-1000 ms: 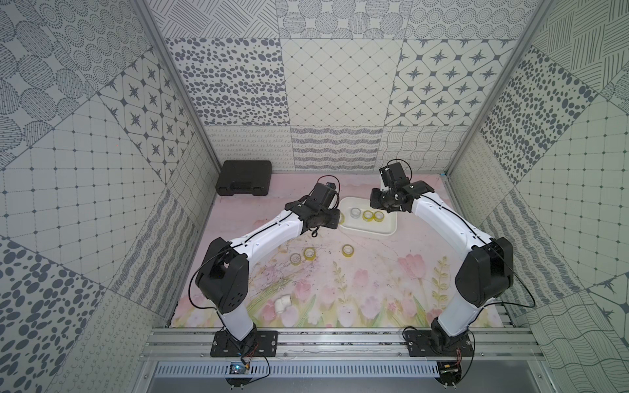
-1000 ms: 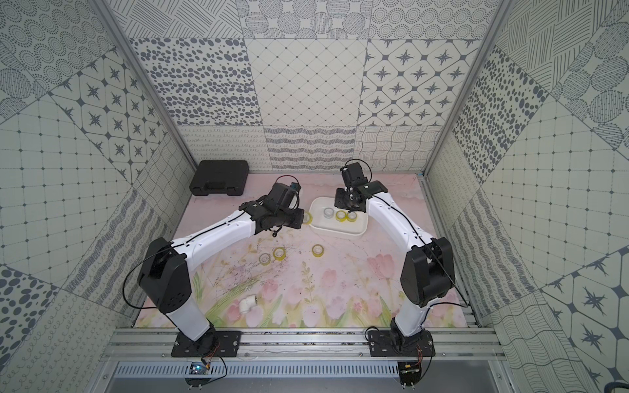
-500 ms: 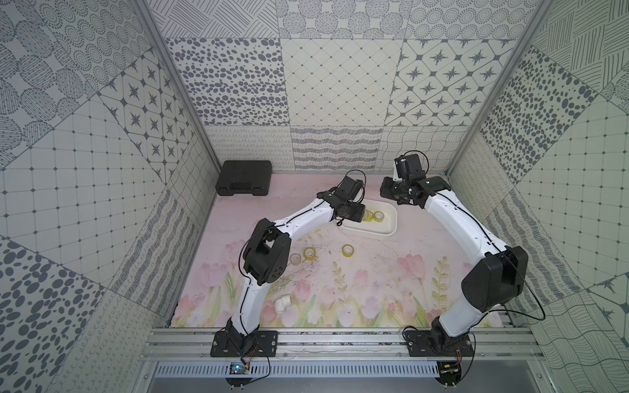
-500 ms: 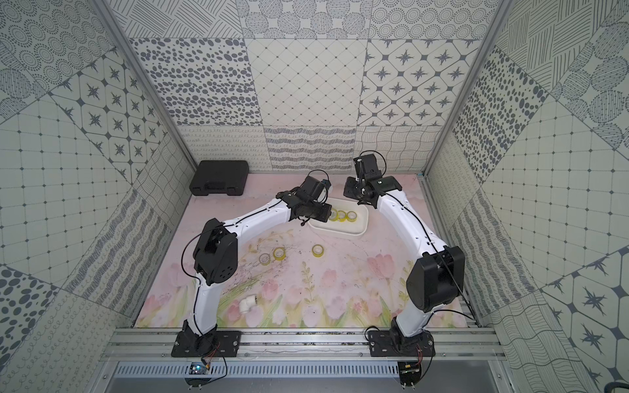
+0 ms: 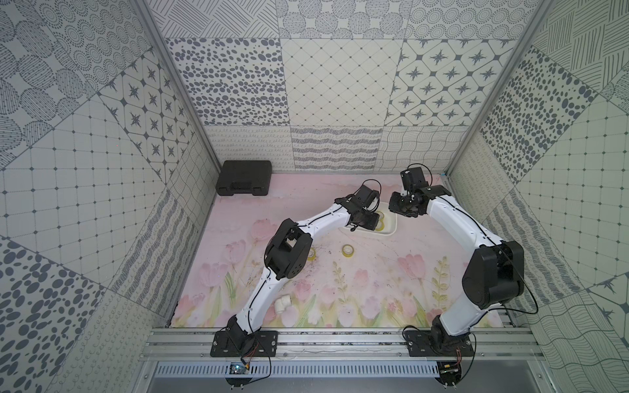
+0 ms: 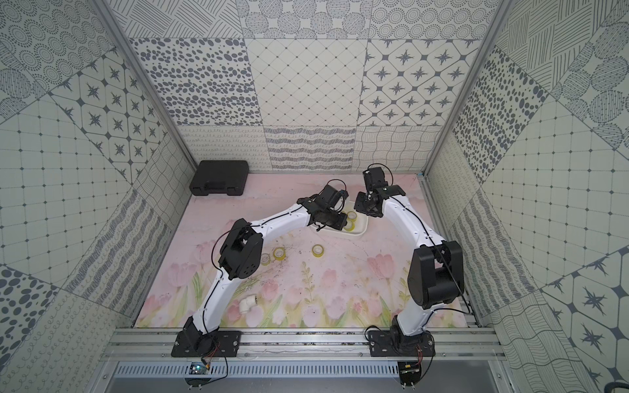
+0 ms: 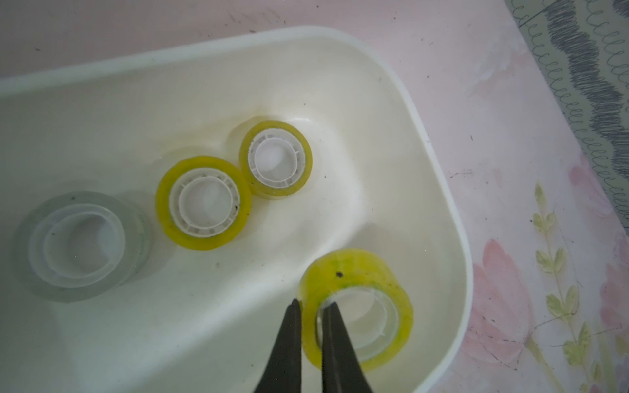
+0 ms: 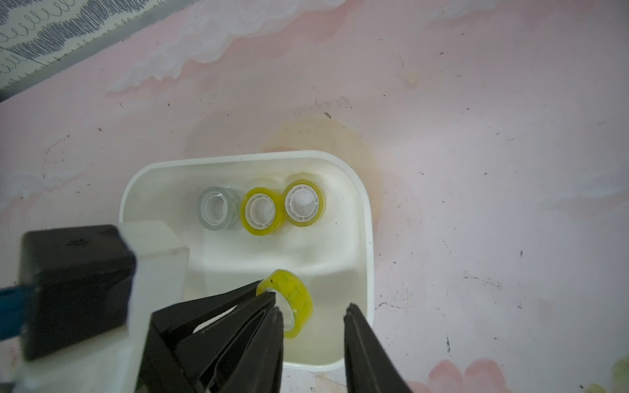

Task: Put the transparent tape into the storage box
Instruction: Place the tape in the storage box.

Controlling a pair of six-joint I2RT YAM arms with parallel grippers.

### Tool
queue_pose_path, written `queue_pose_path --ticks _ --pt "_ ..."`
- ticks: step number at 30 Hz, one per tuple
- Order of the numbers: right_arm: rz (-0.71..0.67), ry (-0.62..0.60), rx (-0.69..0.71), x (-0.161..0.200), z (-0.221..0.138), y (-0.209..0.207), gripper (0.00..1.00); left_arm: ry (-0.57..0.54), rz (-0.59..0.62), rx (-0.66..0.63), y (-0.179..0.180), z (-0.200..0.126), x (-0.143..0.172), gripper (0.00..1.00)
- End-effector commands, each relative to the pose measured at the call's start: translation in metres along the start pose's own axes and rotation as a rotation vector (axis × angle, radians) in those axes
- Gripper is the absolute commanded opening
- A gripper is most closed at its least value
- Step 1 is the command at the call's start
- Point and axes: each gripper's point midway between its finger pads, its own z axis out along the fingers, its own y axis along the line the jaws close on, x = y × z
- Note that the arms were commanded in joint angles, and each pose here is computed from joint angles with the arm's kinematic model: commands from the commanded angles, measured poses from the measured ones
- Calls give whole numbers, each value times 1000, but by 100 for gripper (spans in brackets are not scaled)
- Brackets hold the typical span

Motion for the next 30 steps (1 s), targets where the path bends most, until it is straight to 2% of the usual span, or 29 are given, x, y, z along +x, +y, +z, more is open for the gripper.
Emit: queue_pose_path --ticks 1,8,11,21,26,30 --pt "-7 3 -7 4 4 0 34 25 18 45 -13 13 8 0" --pt "-7 19 -20 13 2 -1 34 49 13 40 -13 32 17 0" --pt "-8 13 -16 13 0 -2 33 50 9 26 -10 36 19 4" --pt "-8 3 -19 12 -5 -2 34 44 3 18 -10 36 17 35" --pt "-5 1 -21 12 -6 -2 34 26 7 17 -12 25 12 40" --pt "-1 -14 -36 7 -11 2 34 -47 29 19 -18 6 -10 40"
